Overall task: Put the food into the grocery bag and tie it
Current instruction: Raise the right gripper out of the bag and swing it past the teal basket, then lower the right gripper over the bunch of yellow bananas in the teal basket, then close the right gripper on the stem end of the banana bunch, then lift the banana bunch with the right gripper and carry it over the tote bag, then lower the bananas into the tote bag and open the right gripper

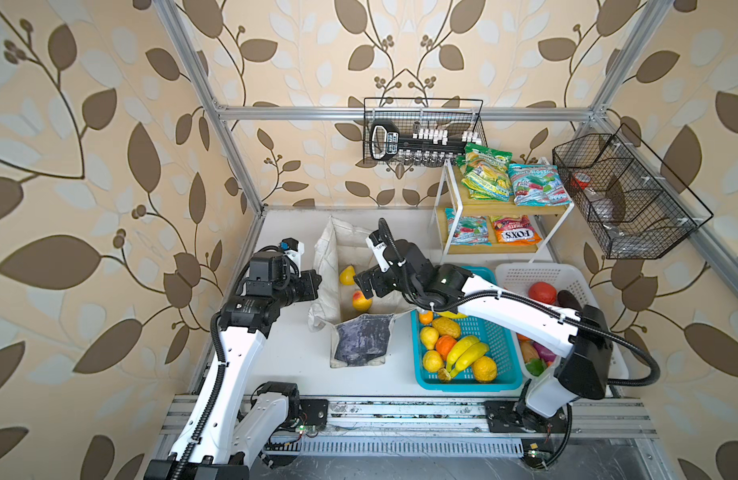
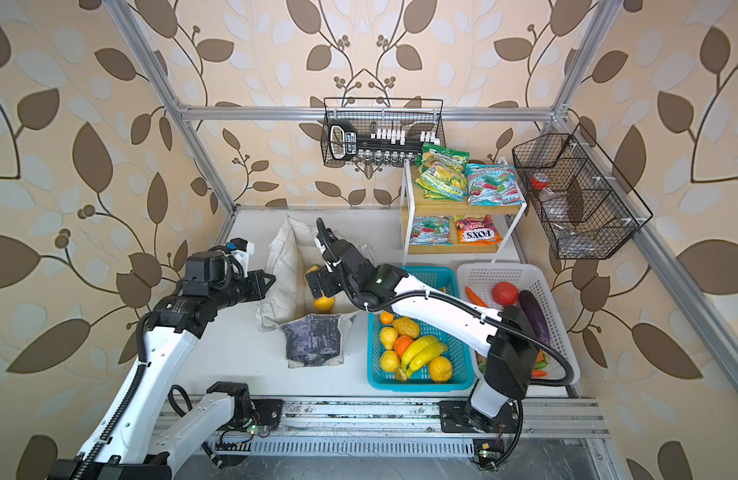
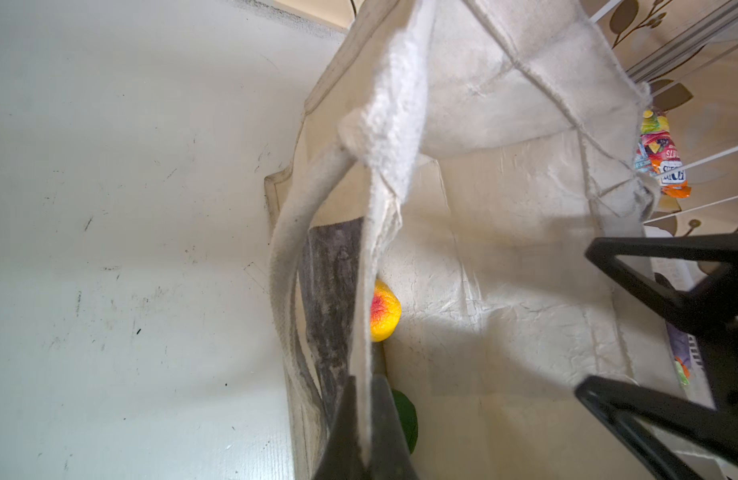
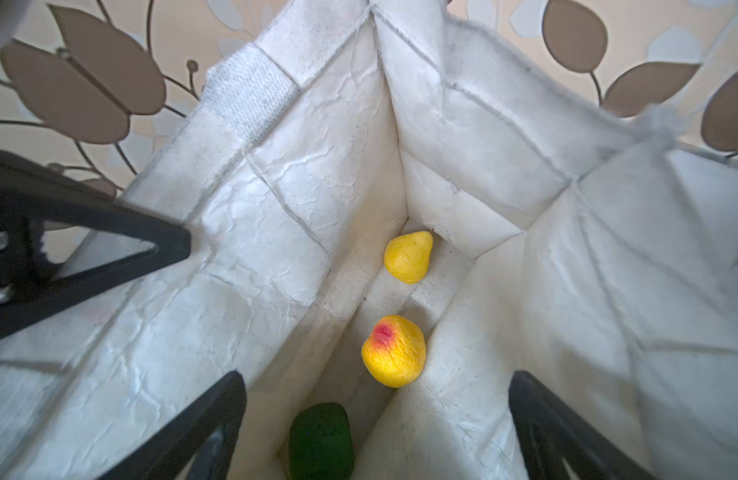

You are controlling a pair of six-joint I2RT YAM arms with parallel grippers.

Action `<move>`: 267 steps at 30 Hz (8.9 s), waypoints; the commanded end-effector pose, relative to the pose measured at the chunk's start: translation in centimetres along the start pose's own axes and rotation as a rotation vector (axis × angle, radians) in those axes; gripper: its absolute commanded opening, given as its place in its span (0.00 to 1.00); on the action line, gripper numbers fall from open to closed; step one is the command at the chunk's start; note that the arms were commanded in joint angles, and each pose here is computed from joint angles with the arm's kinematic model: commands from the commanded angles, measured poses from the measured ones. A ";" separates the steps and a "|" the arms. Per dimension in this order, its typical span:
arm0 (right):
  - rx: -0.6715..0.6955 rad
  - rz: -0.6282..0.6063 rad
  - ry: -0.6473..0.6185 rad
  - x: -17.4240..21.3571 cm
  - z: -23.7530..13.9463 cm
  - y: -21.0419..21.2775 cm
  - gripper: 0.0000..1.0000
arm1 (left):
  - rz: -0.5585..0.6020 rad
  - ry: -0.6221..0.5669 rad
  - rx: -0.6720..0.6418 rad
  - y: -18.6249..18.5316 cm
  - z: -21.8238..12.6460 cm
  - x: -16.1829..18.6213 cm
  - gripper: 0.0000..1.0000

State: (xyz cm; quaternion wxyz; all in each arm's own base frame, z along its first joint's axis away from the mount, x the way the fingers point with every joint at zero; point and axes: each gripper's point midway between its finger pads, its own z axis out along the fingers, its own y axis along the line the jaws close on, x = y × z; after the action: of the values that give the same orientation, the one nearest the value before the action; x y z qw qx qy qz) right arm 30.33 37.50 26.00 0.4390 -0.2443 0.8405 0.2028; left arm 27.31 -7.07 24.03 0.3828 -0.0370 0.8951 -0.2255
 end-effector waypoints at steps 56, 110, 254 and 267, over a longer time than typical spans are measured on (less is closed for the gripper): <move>0.323 0.305 -0.542 -13.2 -26.6 -23.9 1.00 | 0.039 -0.042 -0.001 -0.5 -1.2 -0.5 0.00; 0.446 0.516 0.158 18.8 -9.0 -27.4 0.73 | 0.032 -0.020 -0.011 -0.2 -0.6 -0.2 0.00; 0.098 -0.144 0.329 9.8 7.3 -1.9 0.10 | 0.003 -0.088 0.057 -1.2 -1.8 -1.3 0.00; 0.106 -0.135 0.425 13.6 9.8 -2.4 0.22 | 0.011 -0.068 0.042 -0.8 -1.4 -0.9 0.00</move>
State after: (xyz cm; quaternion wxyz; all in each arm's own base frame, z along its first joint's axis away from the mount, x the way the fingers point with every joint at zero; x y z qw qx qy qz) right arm 32.10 38.71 11.60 0.3100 -0.3047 0.8959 0.0914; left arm 26.68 -7.02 25.42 0.4026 -0.0380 0.8825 -0.2400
